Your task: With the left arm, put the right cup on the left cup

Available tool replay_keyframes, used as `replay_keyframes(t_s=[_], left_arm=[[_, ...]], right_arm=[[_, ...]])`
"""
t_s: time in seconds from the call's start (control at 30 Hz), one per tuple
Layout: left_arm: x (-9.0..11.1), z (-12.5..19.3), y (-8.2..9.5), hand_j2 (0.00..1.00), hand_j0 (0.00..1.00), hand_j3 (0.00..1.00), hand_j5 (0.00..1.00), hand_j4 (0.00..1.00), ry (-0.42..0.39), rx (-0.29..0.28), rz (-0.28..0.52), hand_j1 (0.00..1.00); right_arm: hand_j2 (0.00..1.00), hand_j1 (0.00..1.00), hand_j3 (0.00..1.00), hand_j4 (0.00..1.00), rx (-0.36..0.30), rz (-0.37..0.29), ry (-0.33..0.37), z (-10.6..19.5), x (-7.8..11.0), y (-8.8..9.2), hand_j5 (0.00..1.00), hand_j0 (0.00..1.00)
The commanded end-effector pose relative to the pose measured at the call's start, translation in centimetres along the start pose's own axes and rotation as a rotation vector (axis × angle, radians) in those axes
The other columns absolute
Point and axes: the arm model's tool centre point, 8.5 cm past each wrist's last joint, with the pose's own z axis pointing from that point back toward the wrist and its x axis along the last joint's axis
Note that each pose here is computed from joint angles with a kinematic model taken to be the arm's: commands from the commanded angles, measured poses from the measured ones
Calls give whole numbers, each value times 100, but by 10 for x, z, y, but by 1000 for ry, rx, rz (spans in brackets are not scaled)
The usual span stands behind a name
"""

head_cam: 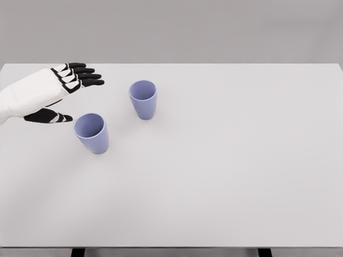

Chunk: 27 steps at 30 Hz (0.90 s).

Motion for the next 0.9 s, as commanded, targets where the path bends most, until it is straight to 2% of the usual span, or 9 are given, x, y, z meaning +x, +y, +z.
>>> replay_keyframes(t_s=[0.0,0.2,0.3,0.4,0.5,0.6,0.63,0.7,0.87], left_arm=[[0,0,0,100,100,100,100,100,0,-2,2,100],[-3,0,3,100,100,100,100,100,18,-38,-63,100],[-7,0,-5,100,100,100,100,100,50,-133,-150,100],[-12,-1,13,100,100,100,100,100,47,-163,-201,100],[-6,-43,16,100,100,100,100,100,-65,-255,-261,100],[-20,-85,18,100,100,100,100,100,-66,-278,-327,100],[-24,-99,11,100,100,100,100,100,-66,-283,-310,100],[-41,-129,-8,100,100,100,100,100,-64,-370,-279,100],[-57,-144,15,100,100,100,100,100,-28,-389,-327,100]], right_arm=[[100,100,100,100,-4,3,-2,0,1,0,100,100],[100,100,100,100,1,-1,0,0,0,0,100,100],[100,100,100,100,0,0,0,0,0,0,100,100],[100,100,100,100,0,0,0,0,0,0,100,100],[100,100,100,100,0,0,0,0,0,0,100,100],[100,100,100,100,-1,-1,0,0,0,0,100,100],[100,100,100,100,1,-1,0,0,0,0,100,100],[100,100,100,100,0,0,0,0,0,0,100,100],[100,100,100,100,1,0,0,0,0,0,100,100]])
